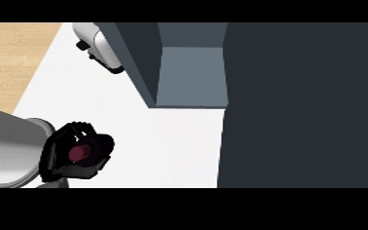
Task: Pick up the wine, place it into the cabinet and close the cabinet
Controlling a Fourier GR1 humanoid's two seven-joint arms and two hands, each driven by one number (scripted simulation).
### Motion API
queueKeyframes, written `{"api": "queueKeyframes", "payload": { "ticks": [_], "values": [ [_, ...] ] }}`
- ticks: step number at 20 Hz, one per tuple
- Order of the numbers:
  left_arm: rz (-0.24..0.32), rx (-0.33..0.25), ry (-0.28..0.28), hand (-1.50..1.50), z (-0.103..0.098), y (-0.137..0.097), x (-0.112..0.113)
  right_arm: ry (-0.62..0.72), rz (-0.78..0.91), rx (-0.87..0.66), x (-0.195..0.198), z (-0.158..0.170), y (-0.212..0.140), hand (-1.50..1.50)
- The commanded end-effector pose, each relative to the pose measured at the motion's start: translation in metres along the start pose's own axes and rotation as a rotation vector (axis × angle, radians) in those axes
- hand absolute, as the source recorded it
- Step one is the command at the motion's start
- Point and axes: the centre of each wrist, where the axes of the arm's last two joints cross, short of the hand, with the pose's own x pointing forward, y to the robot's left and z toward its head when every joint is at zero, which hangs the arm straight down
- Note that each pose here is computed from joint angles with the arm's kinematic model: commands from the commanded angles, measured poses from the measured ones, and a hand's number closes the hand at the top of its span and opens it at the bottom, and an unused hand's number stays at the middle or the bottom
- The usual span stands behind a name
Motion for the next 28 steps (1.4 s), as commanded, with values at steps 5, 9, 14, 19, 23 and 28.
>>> {"api": "queueKeyframes", "payload": {
  "ticks": [5, 9, 14, 19, 23, 28],
  "values": [
    [0.094, -0.025, -0.066, 1.5, 0.001, -0.038, 0.049, -0.041, -0.031, 0.058, 0.029, 0.027, 0.006, -1.5],
    [0.142, -0.073, -0.071, 1.5, 0.001, -0.058, 0.082, -0.058, -0.035, 0.017, 0.012, 0.02, 0.007, -1.5],
    [0.116, -0.105, -0.066, 1.5, -0.012, -0.08, 0.121, -0.057, -0.037, 0.013, 0.027, 0.038, 0.009, -1.5],
    [0.117, -0.152, -0.045, 1.5, -0.013, -0.127, 0.141, -0.061, -0.058, 0.037, 0.022, 0.017, 0.002, -1.5],
    [0.158, -0.198, -0.036, 1.5, -0.043, -0.149, 0.16, -0.057, -0.033, 0.042, 0.021, 0.022, -0.007, -1.5],
    [0.193, -0.196, -0.034, 1.5, -0.038, -0.19, 0.171, -0.066, -0.053, 0.032, 0.013, 0.029, 0.003, -1.5]
  ]
}}
